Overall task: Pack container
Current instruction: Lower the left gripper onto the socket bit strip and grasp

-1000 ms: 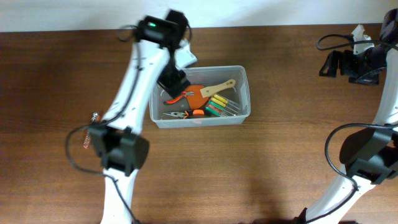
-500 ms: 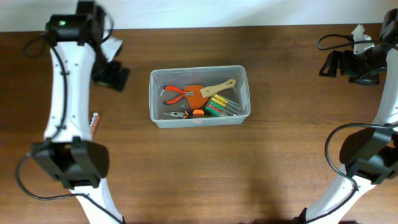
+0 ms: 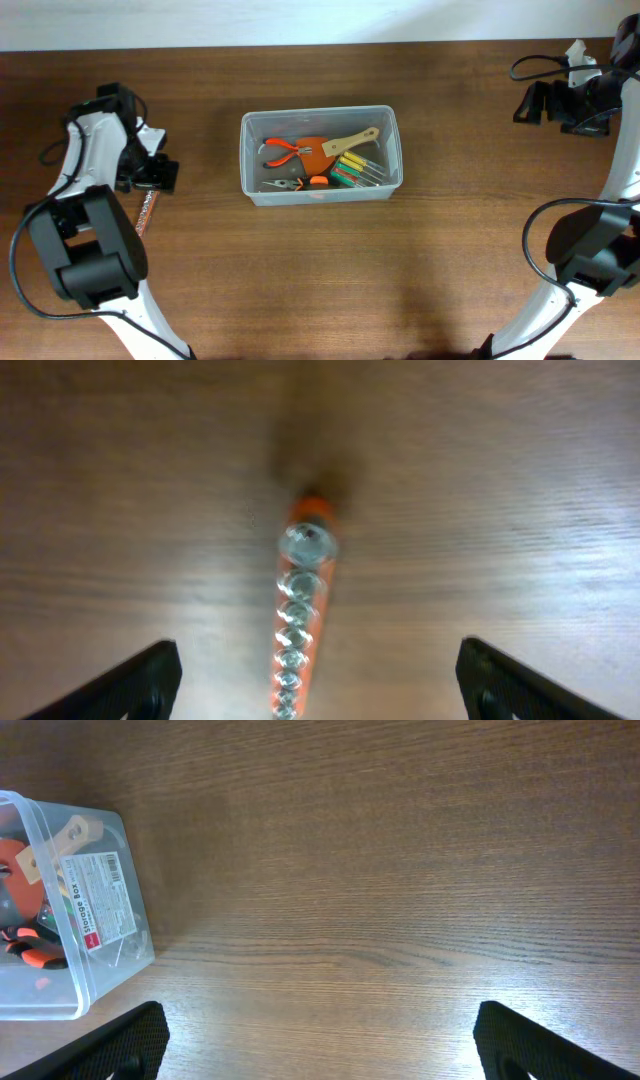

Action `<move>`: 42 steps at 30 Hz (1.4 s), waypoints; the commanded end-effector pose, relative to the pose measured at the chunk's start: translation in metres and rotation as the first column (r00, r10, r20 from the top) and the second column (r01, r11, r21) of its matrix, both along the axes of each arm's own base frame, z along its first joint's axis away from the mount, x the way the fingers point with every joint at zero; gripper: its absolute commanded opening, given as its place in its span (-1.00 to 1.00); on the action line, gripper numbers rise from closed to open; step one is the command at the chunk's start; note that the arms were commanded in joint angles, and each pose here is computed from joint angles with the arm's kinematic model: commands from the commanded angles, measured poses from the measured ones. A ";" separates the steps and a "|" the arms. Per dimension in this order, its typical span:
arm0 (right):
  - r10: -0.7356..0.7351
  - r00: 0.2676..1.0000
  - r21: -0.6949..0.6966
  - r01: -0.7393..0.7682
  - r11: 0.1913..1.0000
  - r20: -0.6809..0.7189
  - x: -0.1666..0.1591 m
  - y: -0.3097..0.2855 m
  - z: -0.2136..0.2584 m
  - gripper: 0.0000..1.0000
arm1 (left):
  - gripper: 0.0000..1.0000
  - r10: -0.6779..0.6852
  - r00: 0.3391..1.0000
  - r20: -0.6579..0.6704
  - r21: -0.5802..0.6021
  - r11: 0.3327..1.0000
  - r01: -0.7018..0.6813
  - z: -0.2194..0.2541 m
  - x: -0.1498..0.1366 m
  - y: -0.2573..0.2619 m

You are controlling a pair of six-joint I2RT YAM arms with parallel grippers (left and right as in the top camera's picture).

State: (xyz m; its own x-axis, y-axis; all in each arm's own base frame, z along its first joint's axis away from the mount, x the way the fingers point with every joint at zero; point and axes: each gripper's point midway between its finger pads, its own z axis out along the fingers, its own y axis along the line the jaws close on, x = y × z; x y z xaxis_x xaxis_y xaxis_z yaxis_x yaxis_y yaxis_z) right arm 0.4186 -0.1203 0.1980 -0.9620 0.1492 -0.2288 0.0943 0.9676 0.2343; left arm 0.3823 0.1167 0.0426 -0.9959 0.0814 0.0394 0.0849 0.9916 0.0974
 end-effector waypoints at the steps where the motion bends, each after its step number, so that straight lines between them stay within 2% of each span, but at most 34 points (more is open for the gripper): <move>1: 0.004 1.000 0.015 -0.004 1.000 -0.003 0.001 0.002 -0.003 0.97 | 0.79 -0.016 1.000 0.020 -0.006 1.000 0.016 -0.007 -0.001 0.015; 8: 0.004 1.000 0.015 -0.004 1.000 -0.003 0.001 0.002 -0.003 0.97 | 0.79 0.002 0.999 0.051 -0.069 0.998 0.002 -0.014 0.003 0.014; 12: 0.004 1.000 0.015 -0.004 1.000 -0.003 0.001 0.002 -0.003 0.97 | 0.78 -0.035 0.998 0.057 -0.103 0.994 0.041 -0.018 0.003 0.008; 13: 0.004 1.000 0.015 -0.004 1.000 -0.003 0.001 0.002 -0.003 0.96 | 0.66 -0.047 0.997 0.057 -0.103 0.993 0.052 -0.018 0.002 0.008; 17: 0.004 1.000 0.015 -0.004 1.000 -0.003 0.001 0.002 -0.003 0.97 | 0.55 -0.084 0.995 0.051 -0.081 0.993 0.088 -0.022 0.001 0.011; 25: 0.004 1.000 0.015 -0.004 1.000 -0.003 0.001 0.002 -0.003 0.97 | 0.53 -0.087 0.995 0.054 -0.067 0.994 0.090 -0.040 -0.004 0.012; 35: 0.004 1.000 0.015 -0.004 1.000 -0.003 0.001 0.002 -0.003 0.97 | 0.34 -0.087 0.994 0.068 -0.061 0.994 0.091 -0.048 -0.003 0.012; 39: 0.004 1.000 0.015 -0.004 1.000 -0.003 0.001 0.002 -0.003 0.97 | 0.20 -0.087 0.994 0.067 -0.062 0.994 0.091 -0.050 -0.005 0.011; 42: 0.004 1.000 0.015 -0.004 1.000 -0.003 0.001 0.002 -0.003 0.97 | 0.20 -0.087 0.994 0.068 -0.062 0.994 0.091 -0.050 -0.004 0.011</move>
